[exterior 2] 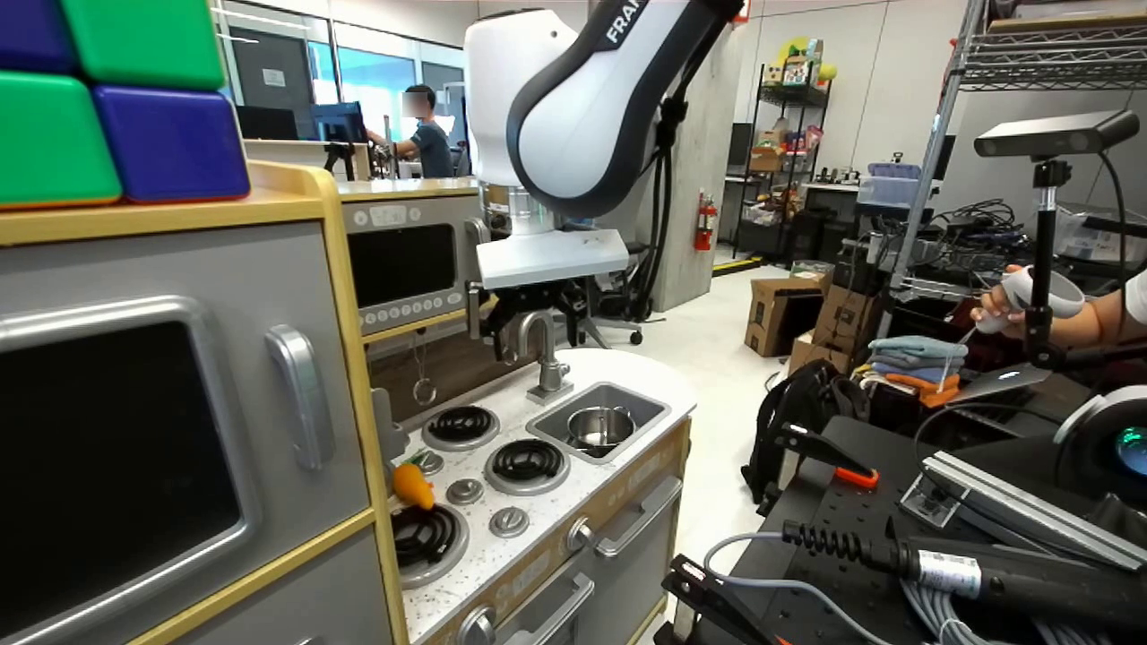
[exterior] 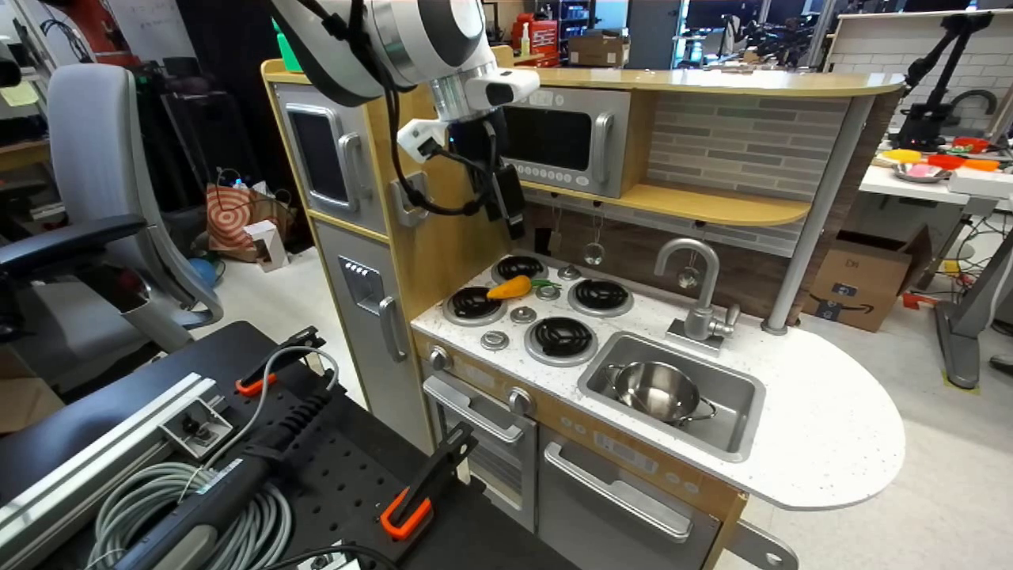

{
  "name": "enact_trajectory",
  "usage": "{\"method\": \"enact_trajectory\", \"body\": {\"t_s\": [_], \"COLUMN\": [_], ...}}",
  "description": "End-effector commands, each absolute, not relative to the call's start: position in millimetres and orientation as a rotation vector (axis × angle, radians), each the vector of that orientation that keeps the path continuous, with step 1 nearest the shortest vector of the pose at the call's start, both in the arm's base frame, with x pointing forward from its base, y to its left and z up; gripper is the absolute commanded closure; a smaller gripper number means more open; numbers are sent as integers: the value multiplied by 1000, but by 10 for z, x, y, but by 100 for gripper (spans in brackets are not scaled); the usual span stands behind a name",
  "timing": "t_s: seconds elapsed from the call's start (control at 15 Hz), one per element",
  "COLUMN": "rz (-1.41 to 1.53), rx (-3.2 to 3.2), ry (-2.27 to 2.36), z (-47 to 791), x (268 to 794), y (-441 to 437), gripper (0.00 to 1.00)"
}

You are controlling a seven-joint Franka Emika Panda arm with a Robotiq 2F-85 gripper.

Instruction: Put the carrot plush toy in the pot

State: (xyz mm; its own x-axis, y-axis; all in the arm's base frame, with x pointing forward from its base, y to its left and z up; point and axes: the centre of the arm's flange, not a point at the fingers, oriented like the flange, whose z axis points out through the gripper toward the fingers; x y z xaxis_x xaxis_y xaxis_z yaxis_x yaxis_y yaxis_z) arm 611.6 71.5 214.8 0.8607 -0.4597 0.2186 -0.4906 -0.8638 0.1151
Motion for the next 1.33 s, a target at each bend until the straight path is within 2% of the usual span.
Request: {"method": "enact_trajectory", "body": {"t_s": [0.0,0.4,0.87,1.27], "rz": [315,417,620,695], "rx": [2859,2921,2891,2880], "ry": [-766,-798,-617,-519], "z": [2045,1460,699,562], "x": [6147,6571,6943,7252], "y": [686,967,1525,1616], "gripper": [0,0,0,0]}}
